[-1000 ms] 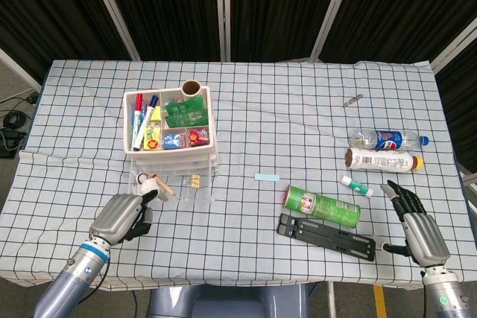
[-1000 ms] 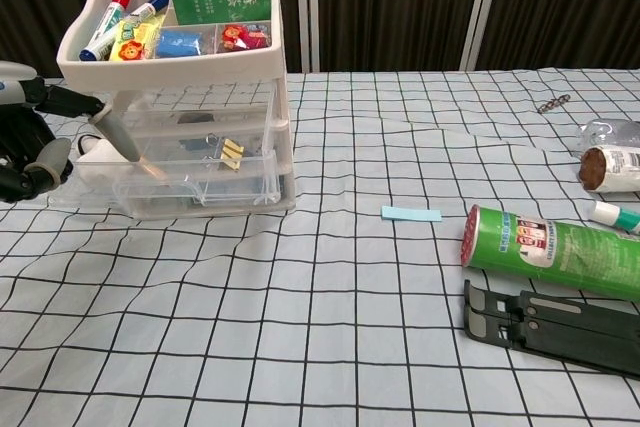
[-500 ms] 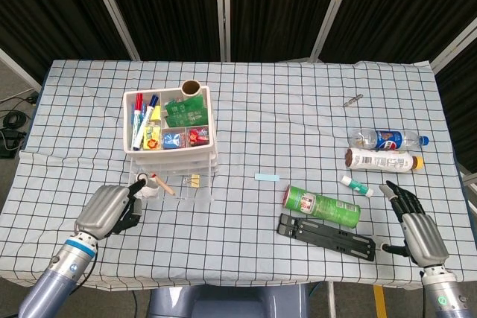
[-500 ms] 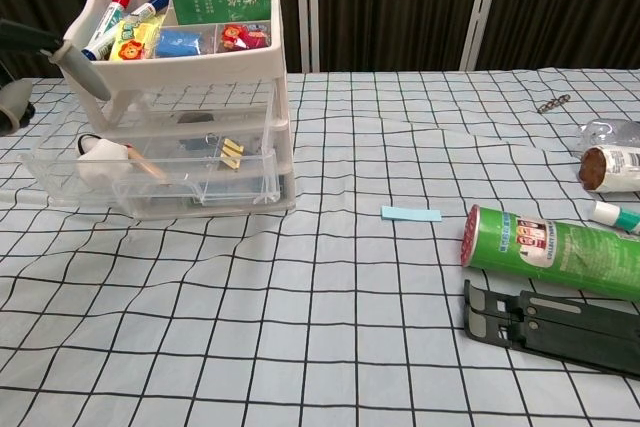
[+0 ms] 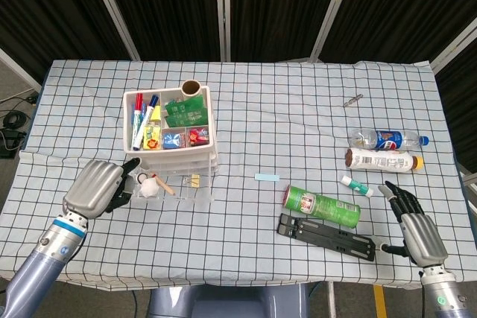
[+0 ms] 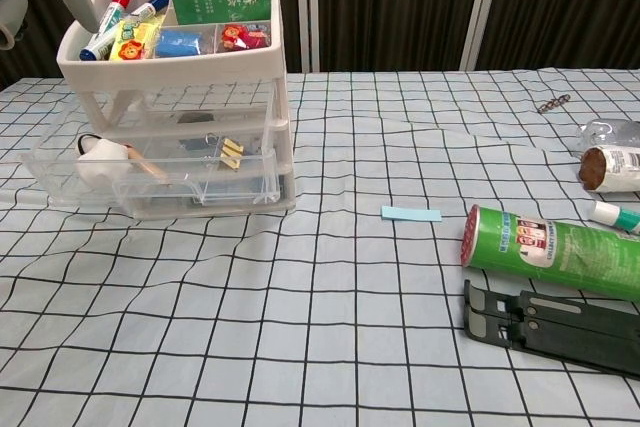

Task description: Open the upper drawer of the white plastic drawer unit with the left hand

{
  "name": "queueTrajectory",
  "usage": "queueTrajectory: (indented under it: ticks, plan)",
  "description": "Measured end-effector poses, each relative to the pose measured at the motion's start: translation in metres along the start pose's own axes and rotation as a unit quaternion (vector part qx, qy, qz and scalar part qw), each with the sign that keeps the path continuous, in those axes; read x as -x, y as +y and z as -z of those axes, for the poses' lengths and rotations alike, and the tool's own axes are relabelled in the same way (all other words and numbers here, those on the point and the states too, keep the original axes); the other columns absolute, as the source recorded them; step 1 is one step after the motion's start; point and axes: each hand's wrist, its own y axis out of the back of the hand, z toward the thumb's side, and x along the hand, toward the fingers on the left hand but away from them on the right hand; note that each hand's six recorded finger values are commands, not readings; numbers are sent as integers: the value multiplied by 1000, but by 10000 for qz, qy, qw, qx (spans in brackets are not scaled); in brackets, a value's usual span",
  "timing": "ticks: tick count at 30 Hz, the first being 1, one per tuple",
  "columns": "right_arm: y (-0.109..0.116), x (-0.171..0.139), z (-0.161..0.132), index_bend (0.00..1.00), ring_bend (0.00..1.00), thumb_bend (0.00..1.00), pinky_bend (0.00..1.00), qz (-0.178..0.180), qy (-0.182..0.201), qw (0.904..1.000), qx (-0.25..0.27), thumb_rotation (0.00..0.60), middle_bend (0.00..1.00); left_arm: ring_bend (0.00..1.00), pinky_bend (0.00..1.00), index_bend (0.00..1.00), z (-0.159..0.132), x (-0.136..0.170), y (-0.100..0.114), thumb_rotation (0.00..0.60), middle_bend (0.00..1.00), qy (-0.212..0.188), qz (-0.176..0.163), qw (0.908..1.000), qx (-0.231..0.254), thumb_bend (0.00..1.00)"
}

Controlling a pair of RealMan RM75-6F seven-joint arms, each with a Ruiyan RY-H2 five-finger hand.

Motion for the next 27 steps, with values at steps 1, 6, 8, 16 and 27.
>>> queueTrajectory:
  ticks: [1, 6, 8, 16, 27]
  plan:
    - [0, 0, 0, 14, 0, 111, 0, -3, -6, 10000, 3, 600, 0, 798, 700, 346, 0, -3, 1, 600, 876, -40, -23, 10000, -80, 78]
    - [-1, 2, 2, 14, 0, 111, 0, -29, -38, 10000, 41, 600, 0, 797, 679, 351, -1, -16, 10, 600, 869, -356, -269, 9958, -796, 27]
    - [-1, 2, 3, 14, 0, 111, 0, -41, -54, 10000, 59, 600, 0, 797, 679, 356, -3, -23, 12, 600, 864, -526, -389, 9900, -1254, 27]
    - [0, 6, 9, 14, 0, 111, 0, -43, -141, 9998, 92, 600, 0, 796, 678, 414, -13, -43, 9, 600, 863, -965, -239, 9783, -1815, 0]
    - [-4, 5, 6, 14, 0, 111, 0, -78, -98, 9999, 43, 600, 0, 796, 679, 365, -12, -46, 1, 600, 863, -1191, -122, 9722, -2012, 0]
